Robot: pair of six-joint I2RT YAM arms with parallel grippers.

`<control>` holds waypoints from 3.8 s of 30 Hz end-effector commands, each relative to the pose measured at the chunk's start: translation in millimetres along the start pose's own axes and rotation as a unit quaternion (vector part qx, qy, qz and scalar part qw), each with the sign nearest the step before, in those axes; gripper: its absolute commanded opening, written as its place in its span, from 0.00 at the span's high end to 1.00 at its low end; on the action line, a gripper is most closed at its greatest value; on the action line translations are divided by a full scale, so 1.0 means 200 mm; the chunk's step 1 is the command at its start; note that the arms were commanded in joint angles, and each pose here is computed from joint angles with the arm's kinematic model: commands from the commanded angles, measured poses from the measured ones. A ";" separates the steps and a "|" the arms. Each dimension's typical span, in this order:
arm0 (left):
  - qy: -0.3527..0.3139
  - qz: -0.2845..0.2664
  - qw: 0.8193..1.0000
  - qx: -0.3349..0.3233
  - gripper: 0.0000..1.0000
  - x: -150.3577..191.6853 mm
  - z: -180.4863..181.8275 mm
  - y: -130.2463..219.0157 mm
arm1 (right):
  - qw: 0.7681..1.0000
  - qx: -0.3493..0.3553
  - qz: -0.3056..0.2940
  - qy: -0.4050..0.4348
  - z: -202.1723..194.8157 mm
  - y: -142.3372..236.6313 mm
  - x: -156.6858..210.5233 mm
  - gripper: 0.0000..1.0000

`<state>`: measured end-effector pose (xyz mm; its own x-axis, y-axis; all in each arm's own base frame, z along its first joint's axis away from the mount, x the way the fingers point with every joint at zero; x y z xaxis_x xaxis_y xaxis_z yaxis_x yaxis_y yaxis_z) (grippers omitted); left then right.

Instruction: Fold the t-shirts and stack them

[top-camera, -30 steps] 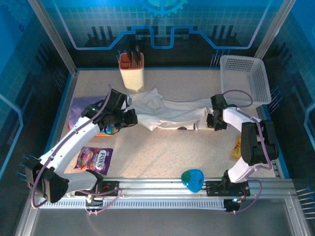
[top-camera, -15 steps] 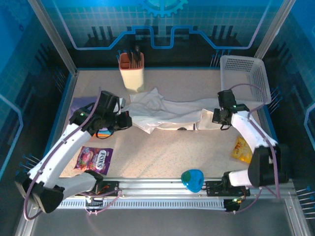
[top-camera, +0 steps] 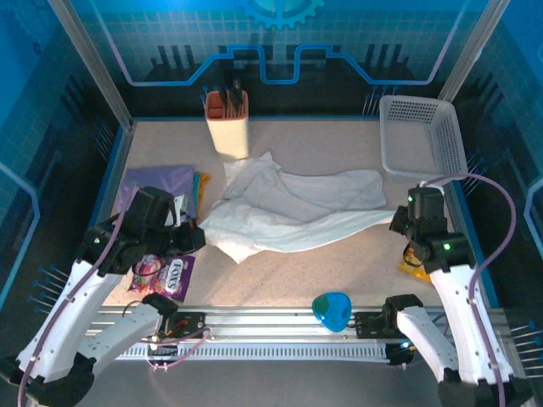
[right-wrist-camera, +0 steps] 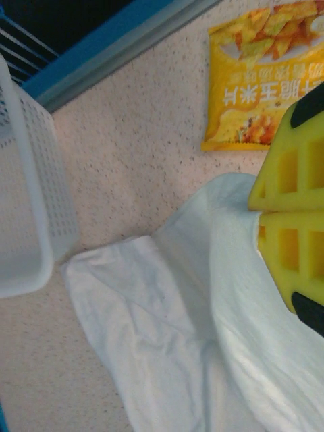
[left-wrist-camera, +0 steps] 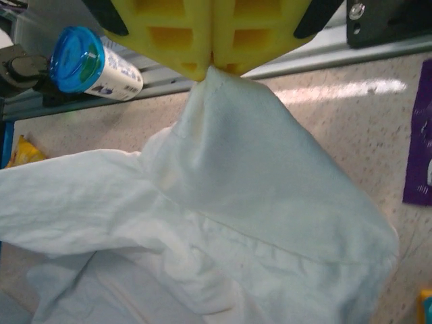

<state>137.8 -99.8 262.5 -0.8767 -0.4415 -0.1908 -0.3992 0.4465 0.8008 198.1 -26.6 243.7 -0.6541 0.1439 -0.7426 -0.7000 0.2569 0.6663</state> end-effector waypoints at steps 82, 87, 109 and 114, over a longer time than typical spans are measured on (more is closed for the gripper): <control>0.026 -0.036 0.984 -0.172 0.83 -1.48 0.16 -1.61 | 0.966 -0.207 0.150 0.028 0.58 -0.70 0.00 0.16; 0.019 -0.039 0.984 -0.173 0.90 -1.48 0.16 -1.59 | 0.966 -0.209 0.150 0.029 0.57 -0.70 0.02 0.17; 0.007 -0.040 0.980 -0.193 0.97 -1.40 0.19 -1.62 | 0.965 -0.218 0.147 0.024 0.56 -0.68 0.04 0.19; -0.023 -0.092 0.981 -0.170 1.00 -1.52 0.04 -1.44 | 0.965 -0.219 0.140 0.021 0.56 -0.67 0.02 0.20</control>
<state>506.6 -83.2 49.6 -0.8316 -0.4794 -0.2806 -0.3543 0.0687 0.9326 323.7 48.1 139.8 -0.8475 0.0909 -0.5229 -0.5296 -0.2081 0.8223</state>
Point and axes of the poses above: each hand's point on the last joint's axis, 136 mm out from that joint toward the fingers, its own y axis back along the fingers, its own z axis along the line the jaws close on, x = y × z, the point moved 3 cm from there along y, back along the fingers, and after that the axes turned 10 degrees about y, right-handed, at the moved point
